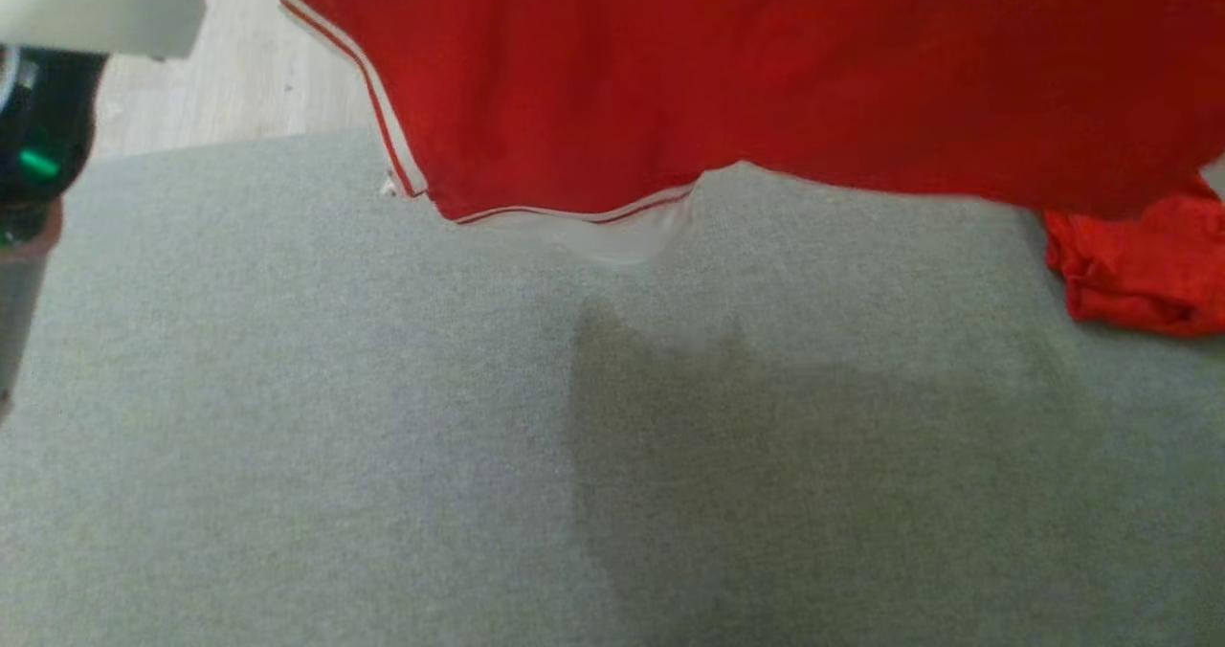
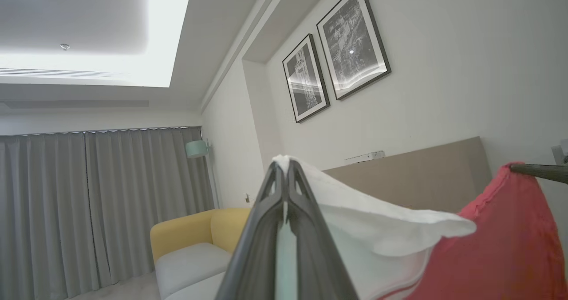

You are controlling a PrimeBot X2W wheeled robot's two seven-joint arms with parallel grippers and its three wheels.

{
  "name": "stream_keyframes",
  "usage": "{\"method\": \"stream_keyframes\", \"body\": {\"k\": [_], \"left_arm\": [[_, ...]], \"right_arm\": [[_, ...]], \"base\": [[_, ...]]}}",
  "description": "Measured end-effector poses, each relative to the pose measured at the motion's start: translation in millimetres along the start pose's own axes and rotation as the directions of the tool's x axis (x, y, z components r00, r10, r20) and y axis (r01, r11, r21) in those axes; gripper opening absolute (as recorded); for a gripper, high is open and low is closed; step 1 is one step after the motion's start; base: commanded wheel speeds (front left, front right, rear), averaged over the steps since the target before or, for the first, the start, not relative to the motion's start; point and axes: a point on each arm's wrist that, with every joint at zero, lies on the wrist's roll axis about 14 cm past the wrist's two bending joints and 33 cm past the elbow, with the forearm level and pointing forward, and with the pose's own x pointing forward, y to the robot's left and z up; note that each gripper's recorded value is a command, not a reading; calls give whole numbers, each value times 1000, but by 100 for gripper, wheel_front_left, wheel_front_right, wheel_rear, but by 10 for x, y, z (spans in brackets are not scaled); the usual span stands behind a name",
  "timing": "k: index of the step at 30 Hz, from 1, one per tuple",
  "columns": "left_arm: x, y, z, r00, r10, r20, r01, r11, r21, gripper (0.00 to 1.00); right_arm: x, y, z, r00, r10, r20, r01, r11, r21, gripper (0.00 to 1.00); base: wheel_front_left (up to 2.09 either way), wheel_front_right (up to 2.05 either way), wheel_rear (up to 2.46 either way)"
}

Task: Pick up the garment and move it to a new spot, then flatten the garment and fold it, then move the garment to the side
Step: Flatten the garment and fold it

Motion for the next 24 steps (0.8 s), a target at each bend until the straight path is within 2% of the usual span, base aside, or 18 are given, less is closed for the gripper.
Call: {"method": "stream_keyframes", "body": {"k": [3, 6, 13, 19, 24], "left_arm": [[-7, 86, 10, 1000, 26, -14, -25, 1000, 13, 0], [-2, 267, -233, 994, 75, -85, -75, 997, 0, 0], [254, 655, -867, 965, 148, -215, -144, 989, 34, 0], [654, 1025, -1282, 961, 199, -194, -172, 974, 148, 0], [917, 1282, -1457, 972, 225, -60, -209, 957, 200, 0]], "right_arm": [[40, -19, -55, 999, -7, -51, 5, 999, -37, 0], [147, -106, -247, 992, -33, -119, 24, 997, -71, 0], [738, -180, -886, 971, -42, -236, 23, 996, -82, 0], [1352, -388, -1224, 972, -68, -226, 34, 988, -150, 0], [1775, -647, -1404, 988, -102, -115, 77, 975, -209, 0]], "base": [[0, 0, 0], [0, 0, 0], [0, 0, 0], [0, 0, 0], [0, 0, 0]]}}
